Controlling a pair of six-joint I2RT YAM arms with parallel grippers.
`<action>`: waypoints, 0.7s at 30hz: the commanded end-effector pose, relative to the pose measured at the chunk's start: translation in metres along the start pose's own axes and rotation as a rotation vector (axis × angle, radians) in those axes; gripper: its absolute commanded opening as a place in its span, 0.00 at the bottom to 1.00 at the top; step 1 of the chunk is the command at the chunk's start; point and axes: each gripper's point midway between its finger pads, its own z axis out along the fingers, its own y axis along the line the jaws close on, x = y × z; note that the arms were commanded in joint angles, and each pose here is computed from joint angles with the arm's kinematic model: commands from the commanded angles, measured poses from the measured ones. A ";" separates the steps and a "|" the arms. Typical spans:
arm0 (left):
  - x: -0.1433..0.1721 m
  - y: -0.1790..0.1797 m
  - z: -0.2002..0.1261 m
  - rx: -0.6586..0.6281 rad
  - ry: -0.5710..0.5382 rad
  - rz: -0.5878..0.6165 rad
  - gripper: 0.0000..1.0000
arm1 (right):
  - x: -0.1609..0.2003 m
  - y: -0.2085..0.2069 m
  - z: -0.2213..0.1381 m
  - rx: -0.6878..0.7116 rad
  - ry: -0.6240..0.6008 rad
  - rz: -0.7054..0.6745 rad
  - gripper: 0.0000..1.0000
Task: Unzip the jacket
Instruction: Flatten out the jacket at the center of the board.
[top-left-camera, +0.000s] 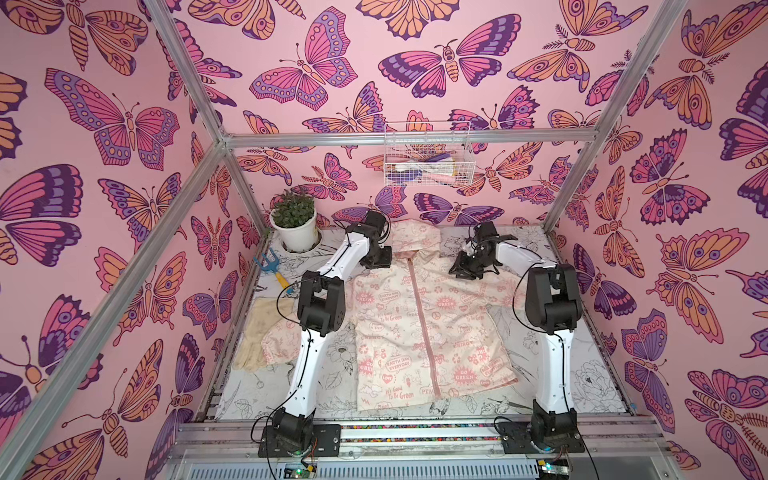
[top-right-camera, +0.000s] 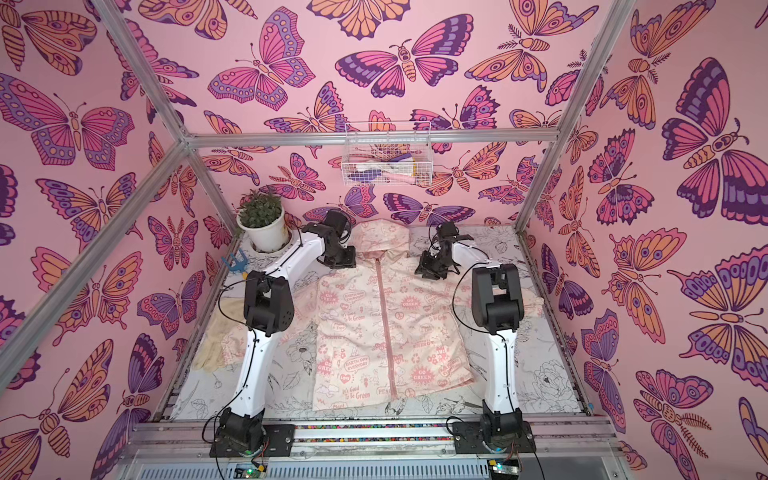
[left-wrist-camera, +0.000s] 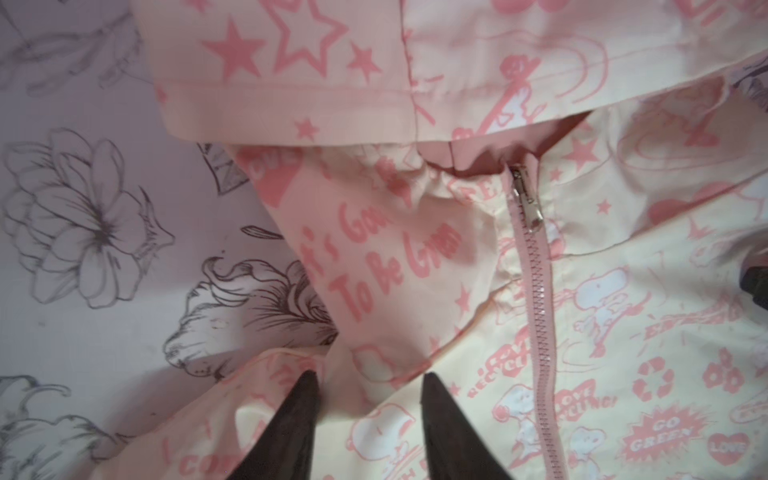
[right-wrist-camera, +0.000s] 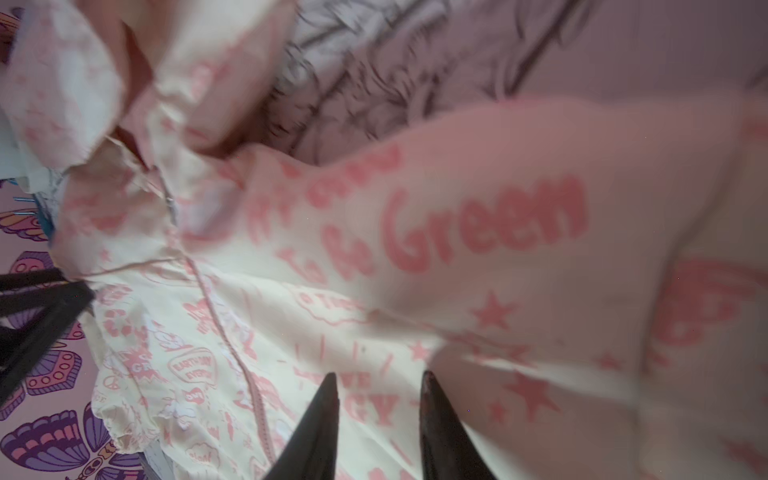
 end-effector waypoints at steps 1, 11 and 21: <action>0.024 0.025 0.013 -0.043 0.085 -0.084 0.28 | 0.011 -0.013 -0.010 0.019 -0.032 0.058 0.31; 0.030 0.019 -0.024 -0.003 -0.042 0.044 0.15 | 0.055 -0.048 -0.022 0.102 -0.009 0.105 0.29; -0.019 -0.065 -0.097 0.290 -0.236 0.469 1.00 | 0.020 0.014 -0.088 -0.014 -0.133 -0.097 0.54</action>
